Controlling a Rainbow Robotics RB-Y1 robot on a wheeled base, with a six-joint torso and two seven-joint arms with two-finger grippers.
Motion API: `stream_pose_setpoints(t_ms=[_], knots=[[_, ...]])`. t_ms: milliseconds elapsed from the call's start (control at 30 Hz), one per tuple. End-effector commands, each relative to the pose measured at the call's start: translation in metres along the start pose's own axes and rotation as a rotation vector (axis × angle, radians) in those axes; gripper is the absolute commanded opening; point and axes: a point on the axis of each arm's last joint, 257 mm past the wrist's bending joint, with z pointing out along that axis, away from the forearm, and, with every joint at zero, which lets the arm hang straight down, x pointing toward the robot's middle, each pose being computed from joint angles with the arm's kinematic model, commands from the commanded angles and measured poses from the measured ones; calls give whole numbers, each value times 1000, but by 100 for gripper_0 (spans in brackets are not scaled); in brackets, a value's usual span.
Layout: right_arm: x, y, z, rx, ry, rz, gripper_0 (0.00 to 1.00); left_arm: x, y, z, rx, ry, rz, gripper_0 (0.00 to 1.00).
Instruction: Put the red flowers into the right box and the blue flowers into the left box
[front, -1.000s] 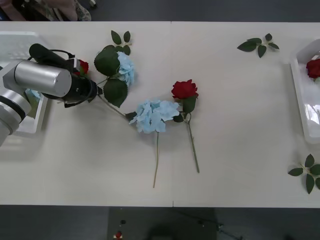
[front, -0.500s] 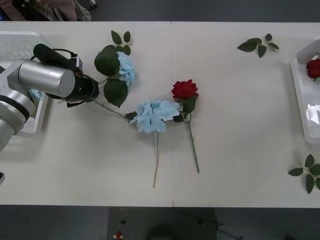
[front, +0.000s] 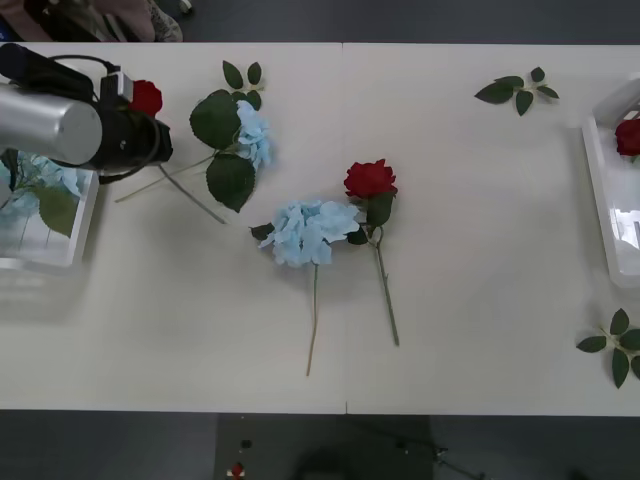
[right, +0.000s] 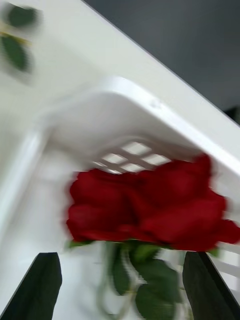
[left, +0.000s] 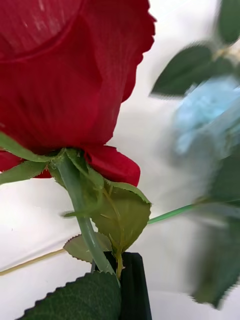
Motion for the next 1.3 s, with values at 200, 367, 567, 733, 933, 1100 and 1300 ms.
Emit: stream_pose_setpoints(t_ms=[200, 367, 567, 733, 933, 1100, 1300], knots=[[-58, 74, -73, -341, -92, 94, 71, -73, -107, -119, 260, -236, 367, 0], [-98, 117, -123, -616, -122, 103, 71, -68, -152, -151, 321, -341, 636, 0], [-105, 136, -186, -976, -263, 100, 71, -55, -244, -192, 483, -497, 811, 0], [-96, 172, -232, -1252, -417, 157, 71, -41, -316, -208, 651, -593, 759, 0], [-105, 225, -273, -1431, -546, 241, 71, -35, -356, -208, 680, -647, 728, 0], [-125, 260, -298, -1439, -662, 234, 71, -33, -383, -217, 701, -695, 745, 0], [-150, 290, -317, -1463, -759, 291, 71, -32, -386, -219, 711, -693, 745, 0]])
